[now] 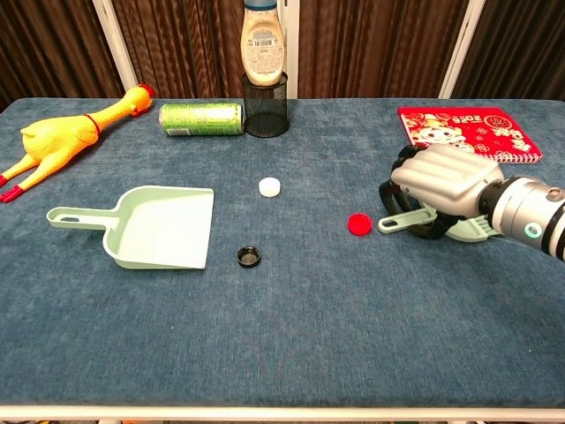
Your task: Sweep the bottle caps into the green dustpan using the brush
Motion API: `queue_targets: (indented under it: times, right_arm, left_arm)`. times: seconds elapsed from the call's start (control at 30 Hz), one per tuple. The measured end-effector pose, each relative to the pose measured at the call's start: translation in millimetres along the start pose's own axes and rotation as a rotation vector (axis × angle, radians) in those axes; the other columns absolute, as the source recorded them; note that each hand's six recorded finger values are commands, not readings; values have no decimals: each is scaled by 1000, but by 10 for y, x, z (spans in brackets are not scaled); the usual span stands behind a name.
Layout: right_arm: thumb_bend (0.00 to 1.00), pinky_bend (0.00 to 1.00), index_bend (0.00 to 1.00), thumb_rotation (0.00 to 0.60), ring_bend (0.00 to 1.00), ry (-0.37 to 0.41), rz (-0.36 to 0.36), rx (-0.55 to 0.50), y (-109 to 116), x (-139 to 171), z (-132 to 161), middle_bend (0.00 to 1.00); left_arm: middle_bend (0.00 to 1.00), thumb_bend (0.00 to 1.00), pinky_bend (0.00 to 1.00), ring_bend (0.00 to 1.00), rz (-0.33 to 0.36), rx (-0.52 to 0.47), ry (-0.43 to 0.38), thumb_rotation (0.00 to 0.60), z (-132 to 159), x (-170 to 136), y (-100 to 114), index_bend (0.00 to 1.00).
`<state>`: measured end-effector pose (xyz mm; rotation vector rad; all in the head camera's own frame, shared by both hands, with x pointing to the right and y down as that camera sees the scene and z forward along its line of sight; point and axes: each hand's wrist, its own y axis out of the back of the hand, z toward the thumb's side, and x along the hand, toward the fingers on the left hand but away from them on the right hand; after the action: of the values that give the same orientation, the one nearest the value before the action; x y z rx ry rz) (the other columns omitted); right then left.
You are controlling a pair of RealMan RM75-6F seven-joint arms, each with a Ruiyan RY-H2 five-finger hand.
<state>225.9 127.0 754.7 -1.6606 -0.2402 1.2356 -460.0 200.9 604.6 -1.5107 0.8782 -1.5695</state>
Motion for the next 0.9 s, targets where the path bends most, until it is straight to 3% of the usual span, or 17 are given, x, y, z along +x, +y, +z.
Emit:
queue_targets:
  times: [0.23,0.4,0.67,0.9]
  right_arm:
    - [553,127,671,600,220,-37,-76,-81,315,123,-239,576]
    - [553,129,673,600,220,-62,-137,-205,665,238,-460,577]
    - [553,130,675,600,220,-93,-235,-396,1189,404,-849,578]
    - [552,130,677,600,220,-100,-237,-434,1208,468,-942,578]
  left_arm:
    - [282,180,151,163,-72,-46,-95,600,286,347,-3,294]
    - [313,199,213,196,-132,-70,-168,600,644,748,-28,325]
    - [327,209,239,208,-200,-59,-202,600,1116,1031,-174,333]
    - [329,210,245,208,-260,6,-194,600,1376,1062,-397,342]
